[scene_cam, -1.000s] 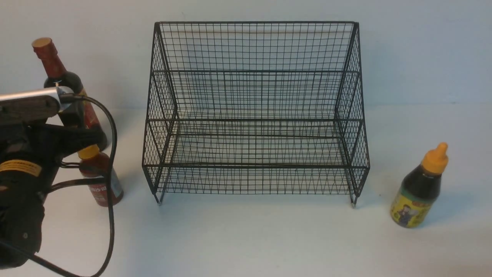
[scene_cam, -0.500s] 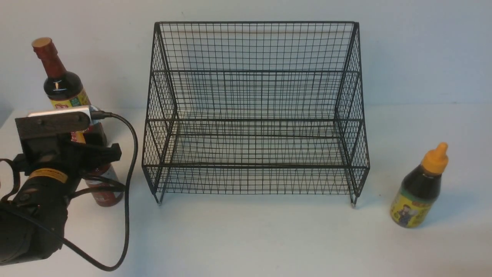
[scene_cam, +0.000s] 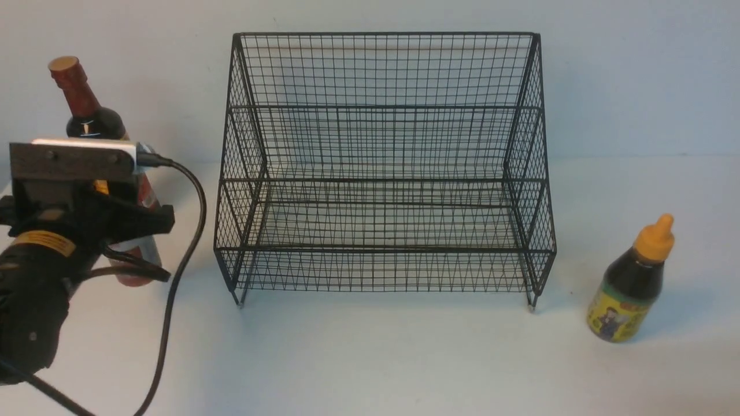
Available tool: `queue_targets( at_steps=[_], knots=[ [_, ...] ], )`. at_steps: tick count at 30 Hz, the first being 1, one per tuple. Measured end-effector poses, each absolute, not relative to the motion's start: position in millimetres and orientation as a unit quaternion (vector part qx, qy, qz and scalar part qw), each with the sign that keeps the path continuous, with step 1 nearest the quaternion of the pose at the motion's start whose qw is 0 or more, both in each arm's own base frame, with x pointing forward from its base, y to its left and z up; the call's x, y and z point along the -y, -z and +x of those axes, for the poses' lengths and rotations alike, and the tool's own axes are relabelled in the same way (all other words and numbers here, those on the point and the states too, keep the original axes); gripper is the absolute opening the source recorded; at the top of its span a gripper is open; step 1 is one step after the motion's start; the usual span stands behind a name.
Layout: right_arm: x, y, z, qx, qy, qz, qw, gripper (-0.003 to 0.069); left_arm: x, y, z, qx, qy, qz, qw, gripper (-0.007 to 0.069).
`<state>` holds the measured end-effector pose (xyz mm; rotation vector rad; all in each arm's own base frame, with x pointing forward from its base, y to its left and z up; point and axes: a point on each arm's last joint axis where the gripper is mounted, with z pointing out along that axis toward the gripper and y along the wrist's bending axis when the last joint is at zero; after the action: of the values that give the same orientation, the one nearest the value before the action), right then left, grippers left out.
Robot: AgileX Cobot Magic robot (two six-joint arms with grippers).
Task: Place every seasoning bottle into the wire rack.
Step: Use the left arm to put the condiment bottle back on the shelf
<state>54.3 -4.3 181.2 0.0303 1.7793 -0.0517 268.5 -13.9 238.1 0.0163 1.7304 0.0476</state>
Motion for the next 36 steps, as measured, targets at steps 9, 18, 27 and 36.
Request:
queue_targets(
  at_steps=[9,18,27,36],
  knots=[
    [4,-181,54,-0.777,0.023,0.013,0.629,-0.0011,17,-317,227,-0.739,0.071,-0.045,0.668,0.0254],
    [4,-181,54,-0.777,0.023,0.013,0.629,-0.0011,55,-326,221,-0.729,0.153,-0.010,0.668,0.0254],
    [4,-181,54,-0.777,0.023,0.013,0.629,-0.0011,100,-303,256,-0.737,0.184,0.021,0.650,0.0254],
    [4,-181,54,-0.777,0.023,0.013,0.629,-0.0011,119,-279,294,-0.758,0.157,0.039,0.632,0.0254]
  ],
)
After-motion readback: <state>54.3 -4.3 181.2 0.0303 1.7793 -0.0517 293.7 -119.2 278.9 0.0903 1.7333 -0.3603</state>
